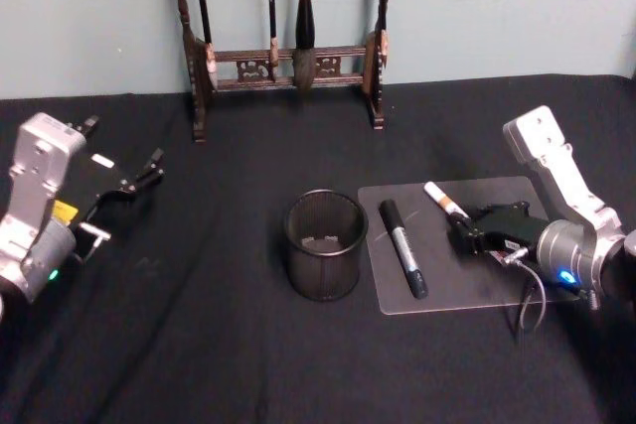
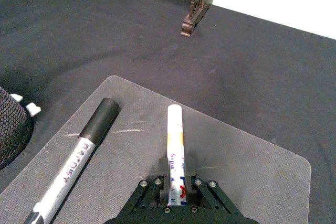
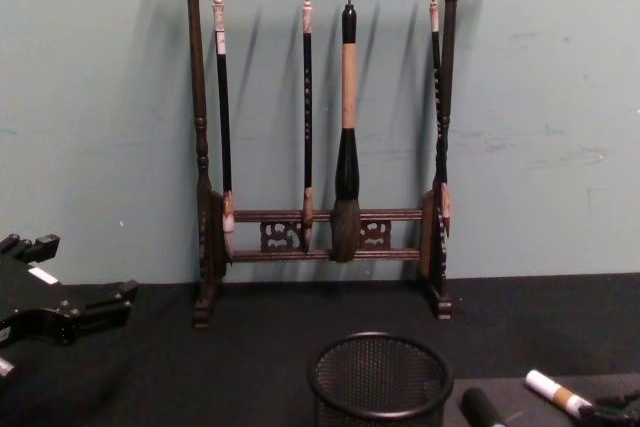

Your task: Pick up the water-based marker from the table and place it into the pen holder.

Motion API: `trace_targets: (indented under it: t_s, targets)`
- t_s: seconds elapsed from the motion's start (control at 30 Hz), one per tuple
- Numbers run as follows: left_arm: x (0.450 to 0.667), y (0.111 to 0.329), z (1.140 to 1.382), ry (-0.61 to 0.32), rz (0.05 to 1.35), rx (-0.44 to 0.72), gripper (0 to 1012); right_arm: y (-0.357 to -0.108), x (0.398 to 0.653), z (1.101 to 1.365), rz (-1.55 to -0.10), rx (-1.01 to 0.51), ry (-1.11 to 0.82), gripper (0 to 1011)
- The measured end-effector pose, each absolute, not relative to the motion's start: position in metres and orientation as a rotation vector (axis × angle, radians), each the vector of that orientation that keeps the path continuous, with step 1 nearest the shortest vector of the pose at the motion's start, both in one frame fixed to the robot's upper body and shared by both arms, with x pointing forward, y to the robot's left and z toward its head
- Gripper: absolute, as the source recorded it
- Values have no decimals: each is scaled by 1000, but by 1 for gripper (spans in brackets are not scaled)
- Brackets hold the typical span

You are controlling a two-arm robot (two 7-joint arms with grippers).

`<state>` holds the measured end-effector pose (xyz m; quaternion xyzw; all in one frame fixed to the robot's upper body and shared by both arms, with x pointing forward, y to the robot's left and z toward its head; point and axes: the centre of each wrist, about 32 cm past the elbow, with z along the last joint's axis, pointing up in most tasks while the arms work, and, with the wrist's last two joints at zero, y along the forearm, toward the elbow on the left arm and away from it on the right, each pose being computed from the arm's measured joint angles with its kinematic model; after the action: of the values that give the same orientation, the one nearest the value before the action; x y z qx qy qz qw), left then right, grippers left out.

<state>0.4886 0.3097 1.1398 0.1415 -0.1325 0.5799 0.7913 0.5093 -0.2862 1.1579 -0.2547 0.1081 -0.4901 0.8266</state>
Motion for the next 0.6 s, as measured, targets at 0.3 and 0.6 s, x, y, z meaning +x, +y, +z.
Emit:
trace_targets:
  t_s: [0.3,0.6]
  targets:
    - [489,310,1140,-285,1248,304,1001,-285,504,1164,-1035,-466,136,174]
    - [489,310,1140,-285,1248,304,1001,-273,497,1172,-1035,-173,-48,174]
